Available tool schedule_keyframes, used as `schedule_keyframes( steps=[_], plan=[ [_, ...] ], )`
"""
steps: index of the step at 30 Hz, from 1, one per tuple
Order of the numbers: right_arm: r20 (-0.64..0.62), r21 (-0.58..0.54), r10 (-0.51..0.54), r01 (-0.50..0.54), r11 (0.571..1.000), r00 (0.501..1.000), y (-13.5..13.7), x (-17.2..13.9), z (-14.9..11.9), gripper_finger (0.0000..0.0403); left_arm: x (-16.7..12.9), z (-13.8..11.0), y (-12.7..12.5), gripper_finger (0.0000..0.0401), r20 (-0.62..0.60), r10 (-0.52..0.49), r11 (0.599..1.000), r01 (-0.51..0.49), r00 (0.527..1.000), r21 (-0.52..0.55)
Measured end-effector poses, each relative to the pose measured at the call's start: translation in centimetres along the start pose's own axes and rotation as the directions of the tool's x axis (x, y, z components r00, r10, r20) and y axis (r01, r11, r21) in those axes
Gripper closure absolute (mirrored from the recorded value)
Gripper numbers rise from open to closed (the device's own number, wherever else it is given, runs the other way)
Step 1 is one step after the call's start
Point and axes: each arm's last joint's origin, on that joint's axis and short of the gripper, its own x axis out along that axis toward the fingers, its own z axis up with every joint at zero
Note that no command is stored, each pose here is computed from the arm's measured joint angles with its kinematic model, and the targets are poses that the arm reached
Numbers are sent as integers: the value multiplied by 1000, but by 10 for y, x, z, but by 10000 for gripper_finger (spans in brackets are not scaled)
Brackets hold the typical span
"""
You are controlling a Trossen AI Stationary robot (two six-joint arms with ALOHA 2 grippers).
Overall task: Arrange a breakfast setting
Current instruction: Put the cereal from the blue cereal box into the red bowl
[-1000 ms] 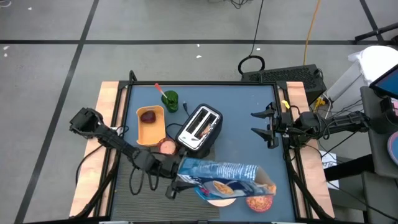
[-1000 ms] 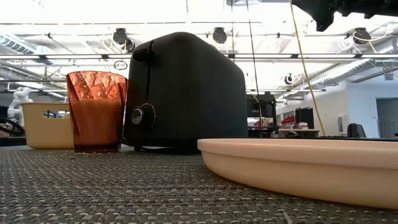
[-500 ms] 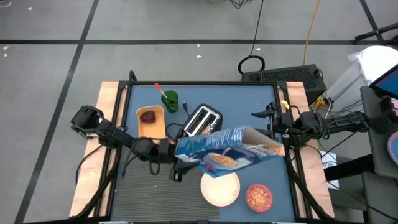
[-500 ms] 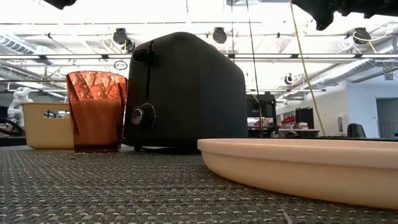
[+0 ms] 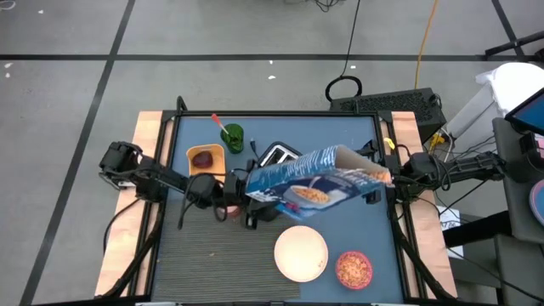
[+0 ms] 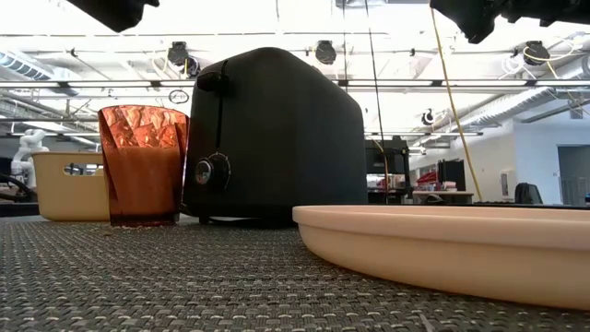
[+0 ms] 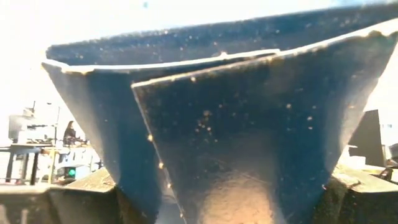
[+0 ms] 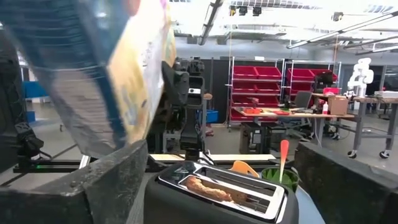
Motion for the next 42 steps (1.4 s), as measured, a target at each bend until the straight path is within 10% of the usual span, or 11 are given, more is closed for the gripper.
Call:
schedule_keyframes(
  steps=[10,18,42],
  plan=[
    [-30,-18,9,-10,1000,999,1,5,-4,10,2,2,18,112,30,17,998,-19,999,53],
    [111,-42,229,-226,973,967,11,13,-17,10,3,4,28,112,57,6,998,-10,998,63],
    [260,82,107,-132,988,960,14,36,-45,10,3,4,29,112,63,-7,998,3,998,63]
  ],
)
